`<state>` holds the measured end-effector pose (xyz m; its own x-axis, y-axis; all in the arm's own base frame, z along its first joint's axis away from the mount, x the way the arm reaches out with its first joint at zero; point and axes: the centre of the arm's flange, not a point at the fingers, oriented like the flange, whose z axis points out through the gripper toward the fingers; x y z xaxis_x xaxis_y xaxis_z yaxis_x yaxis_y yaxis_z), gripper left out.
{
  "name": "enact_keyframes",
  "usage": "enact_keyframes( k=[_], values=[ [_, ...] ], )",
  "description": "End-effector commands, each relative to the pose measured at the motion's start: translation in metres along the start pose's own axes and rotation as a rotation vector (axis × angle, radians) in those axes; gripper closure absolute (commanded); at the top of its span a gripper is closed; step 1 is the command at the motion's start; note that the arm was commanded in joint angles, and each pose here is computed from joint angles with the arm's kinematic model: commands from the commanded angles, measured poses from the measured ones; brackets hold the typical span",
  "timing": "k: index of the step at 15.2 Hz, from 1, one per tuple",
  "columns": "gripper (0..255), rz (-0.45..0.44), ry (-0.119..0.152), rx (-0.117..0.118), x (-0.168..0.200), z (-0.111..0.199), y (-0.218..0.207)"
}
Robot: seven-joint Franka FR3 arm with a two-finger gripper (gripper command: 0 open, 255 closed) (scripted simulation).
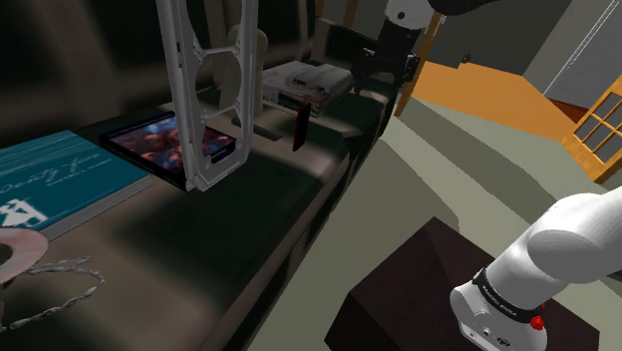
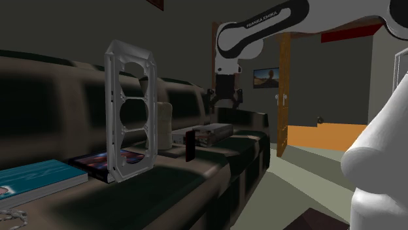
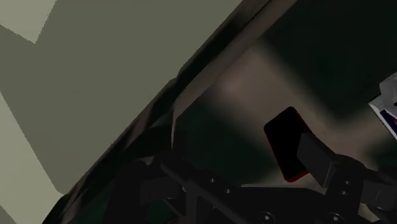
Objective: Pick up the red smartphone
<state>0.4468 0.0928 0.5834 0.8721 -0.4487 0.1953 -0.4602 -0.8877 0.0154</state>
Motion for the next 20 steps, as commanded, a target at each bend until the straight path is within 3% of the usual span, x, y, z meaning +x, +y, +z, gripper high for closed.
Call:
enact_keyframes(
  k=[1, 15, 20],
  values=[
    [0, 0.096, -0.006, -0.010, 0.015, 0.014, -0.022],
    [0, 0.700, -0.043, -0.091, 0.153, 0.103, -0.121],
    [0, 0.700, -0.043, -0.091, 0.148, 0.129, -0.121]
  ],
)
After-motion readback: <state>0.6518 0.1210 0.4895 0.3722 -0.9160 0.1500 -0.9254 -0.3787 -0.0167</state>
